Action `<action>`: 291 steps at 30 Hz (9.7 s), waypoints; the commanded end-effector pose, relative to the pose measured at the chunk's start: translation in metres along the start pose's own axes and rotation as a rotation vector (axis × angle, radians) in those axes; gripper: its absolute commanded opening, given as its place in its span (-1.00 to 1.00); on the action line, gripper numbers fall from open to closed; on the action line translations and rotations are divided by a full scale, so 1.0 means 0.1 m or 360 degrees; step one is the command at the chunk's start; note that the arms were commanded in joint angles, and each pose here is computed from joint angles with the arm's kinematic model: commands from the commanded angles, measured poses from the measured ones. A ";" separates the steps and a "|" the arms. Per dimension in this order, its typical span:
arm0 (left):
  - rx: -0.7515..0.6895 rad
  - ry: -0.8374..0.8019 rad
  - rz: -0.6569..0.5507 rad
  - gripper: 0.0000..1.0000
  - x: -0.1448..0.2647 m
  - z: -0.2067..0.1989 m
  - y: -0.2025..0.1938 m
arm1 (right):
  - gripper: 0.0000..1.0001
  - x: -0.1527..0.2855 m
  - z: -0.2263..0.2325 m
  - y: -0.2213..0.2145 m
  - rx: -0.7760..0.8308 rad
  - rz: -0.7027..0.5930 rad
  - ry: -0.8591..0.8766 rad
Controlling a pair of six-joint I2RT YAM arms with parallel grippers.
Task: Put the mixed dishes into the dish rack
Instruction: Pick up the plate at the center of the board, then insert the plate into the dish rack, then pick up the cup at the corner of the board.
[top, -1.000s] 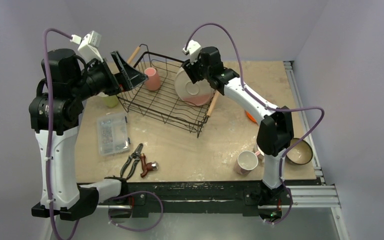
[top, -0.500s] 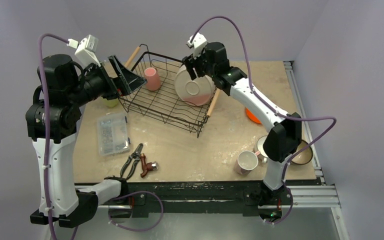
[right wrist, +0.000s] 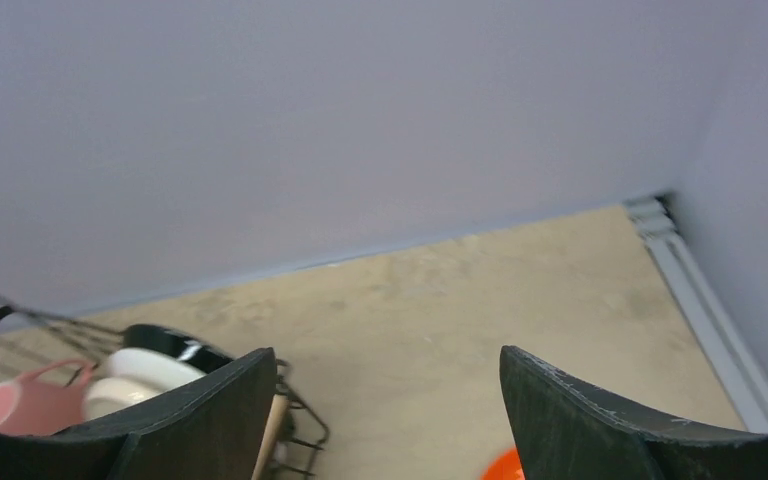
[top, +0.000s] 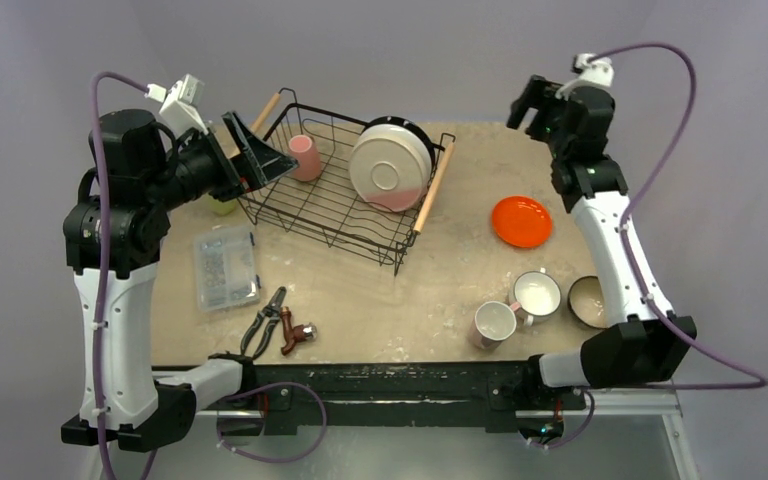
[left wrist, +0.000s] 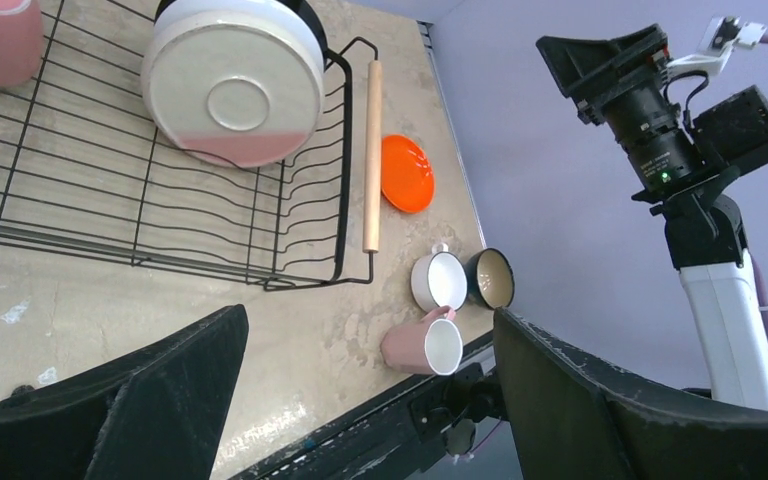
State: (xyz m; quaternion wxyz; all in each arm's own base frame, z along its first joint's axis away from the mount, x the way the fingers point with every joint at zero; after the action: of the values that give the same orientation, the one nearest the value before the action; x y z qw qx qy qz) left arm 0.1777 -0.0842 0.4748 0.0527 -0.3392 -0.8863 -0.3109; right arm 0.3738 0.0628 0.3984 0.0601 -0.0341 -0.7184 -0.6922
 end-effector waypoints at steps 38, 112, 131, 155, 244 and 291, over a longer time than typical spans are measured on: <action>0.0056 -0.0108 -0.0064 0.80 0.13 -0.10 -0.05 | 0.05 -0.08 -1.50 -3.22 -0.1095 0.1258 -0.0053; 0.0412 0.0057 0.0075 0.77 -0.40 0.20 0.02 | -1.00 0.03 1.81 -0.21 -0.0857 0.0819 0.1734; 0.0688 0.0217 0.0268 -0.23 -0.83 0.47 0.03 | -1.00 0.25 2.18 -0.05 -0.0745 0.0839 0.1971; 0.1704 0.0532 0.0876 -1.00 -0.86 0.59 -0.08 | 0.26 0.69 1.59 0.20 0.1003 -0.0415 0.1659; -0.0508 0.0100 -0.0492 0.95 0.16 0.22 0.15 | -0.82 -0.72 2.34 -1.91 0.1018 0.0485 0.1850; 0.0124 0.0020 -0.0410 0.74 0.28 0.20 -0.22 | 0.98 0.42 2.10 -0.46 0.0982 0.0108 0.1399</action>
State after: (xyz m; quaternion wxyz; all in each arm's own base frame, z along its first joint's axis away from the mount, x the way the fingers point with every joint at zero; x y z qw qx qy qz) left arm 0.1569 -0.0659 0.4492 0.0421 -0.2083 -0.9297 -0.3010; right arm 0.3263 0.2395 0.3593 0.3379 0.2459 -0.8352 -0.3576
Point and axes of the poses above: each gripper's point midway between its finger pads, its own x axis back along the fingers, its own z axis along the line the jaws close on, y = z × x, the point moved 8 cm from there along x, back along the fingers, and after that the axes turned 14 degrees about x, right-handed, at the moved point
